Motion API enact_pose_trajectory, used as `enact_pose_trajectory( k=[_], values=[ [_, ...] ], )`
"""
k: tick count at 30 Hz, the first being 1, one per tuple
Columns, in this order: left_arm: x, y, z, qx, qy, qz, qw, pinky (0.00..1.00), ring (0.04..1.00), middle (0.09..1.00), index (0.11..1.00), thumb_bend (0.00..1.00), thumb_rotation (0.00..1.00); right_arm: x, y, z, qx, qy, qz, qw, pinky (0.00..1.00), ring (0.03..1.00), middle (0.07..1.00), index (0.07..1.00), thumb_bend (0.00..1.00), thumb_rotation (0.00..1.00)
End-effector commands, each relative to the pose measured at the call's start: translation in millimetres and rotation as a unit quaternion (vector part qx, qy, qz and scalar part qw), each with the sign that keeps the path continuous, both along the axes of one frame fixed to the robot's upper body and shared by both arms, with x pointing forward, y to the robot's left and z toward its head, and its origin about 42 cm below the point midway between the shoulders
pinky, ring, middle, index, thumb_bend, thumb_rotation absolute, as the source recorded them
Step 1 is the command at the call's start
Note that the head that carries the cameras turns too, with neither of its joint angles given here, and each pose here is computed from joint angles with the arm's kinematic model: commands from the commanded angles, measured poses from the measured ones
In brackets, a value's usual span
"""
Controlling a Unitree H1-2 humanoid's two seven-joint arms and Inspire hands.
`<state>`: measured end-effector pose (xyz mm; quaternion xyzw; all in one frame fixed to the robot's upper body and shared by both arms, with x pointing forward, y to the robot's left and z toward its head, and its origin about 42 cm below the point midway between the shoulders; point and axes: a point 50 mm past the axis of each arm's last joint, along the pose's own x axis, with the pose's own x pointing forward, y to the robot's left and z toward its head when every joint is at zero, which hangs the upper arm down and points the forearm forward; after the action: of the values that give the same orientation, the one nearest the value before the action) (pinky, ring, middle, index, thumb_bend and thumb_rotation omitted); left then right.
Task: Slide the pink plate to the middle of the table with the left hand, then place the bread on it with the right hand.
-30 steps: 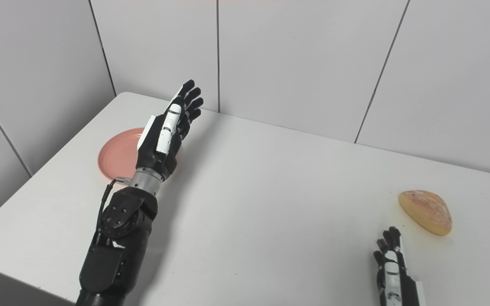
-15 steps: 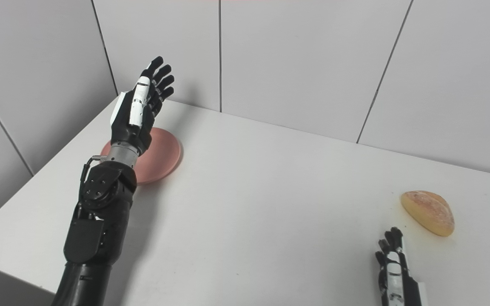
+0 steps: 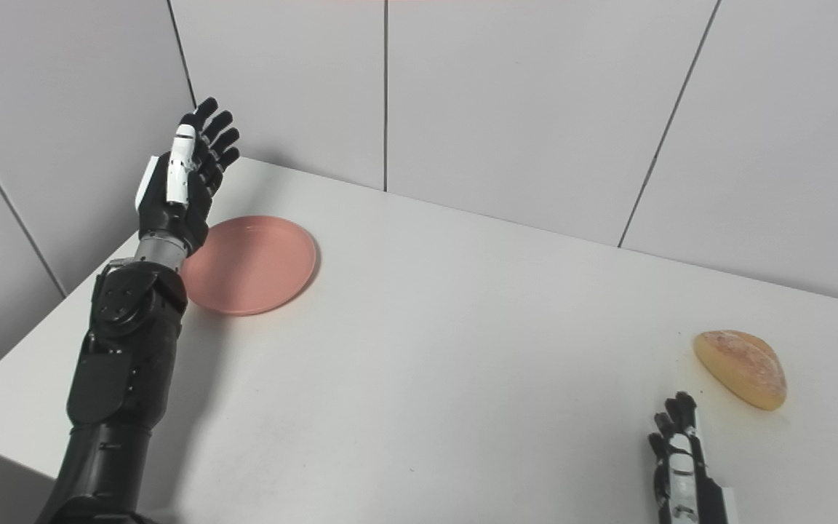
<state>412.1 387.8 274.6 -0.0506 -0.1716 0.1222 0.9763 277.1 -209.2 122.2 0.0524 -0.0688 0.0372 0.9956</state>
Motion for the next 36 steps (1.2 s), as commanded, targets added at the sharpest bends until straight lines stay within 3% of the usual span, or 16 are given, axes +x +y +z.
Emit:
enact_pose_trajectory(
  k=[1, 24, 36],
  values=[
    [5, 9, 35, 0.014, -0.054, 0.003, 0.998, 0.94, 0.922, 0.921, 0.911, 0.43, 1.0, 3, -3, 7, 0.003, -0.008, 0.001, 1.0, 1.0, 1.0, 1.0, 1.0, 0.16, 1.0],
    [-1, 49, -9, -0.04, 0.003, 0.043, 0.998, 0.97, 0.939, 0.932, 0.914, 0.39, 1.0, 5, -6, 4, 0.001, -0.007, 0.002, 1.0, 1.0, 1.0, 1.0, 1.0, 0.13, 1.0],
    [-7, 62, -22, -0.063, 0.002, 0.046, 0.997, 1.0, 0.958, 0.949, 0.926, 0.37, 1.0, 5, -8, 5, 0.002, -0.005, 0.003, 1.0, 1.0, 1.0, 1.0, 1.0, 0.14, 1.0]
  ],
)
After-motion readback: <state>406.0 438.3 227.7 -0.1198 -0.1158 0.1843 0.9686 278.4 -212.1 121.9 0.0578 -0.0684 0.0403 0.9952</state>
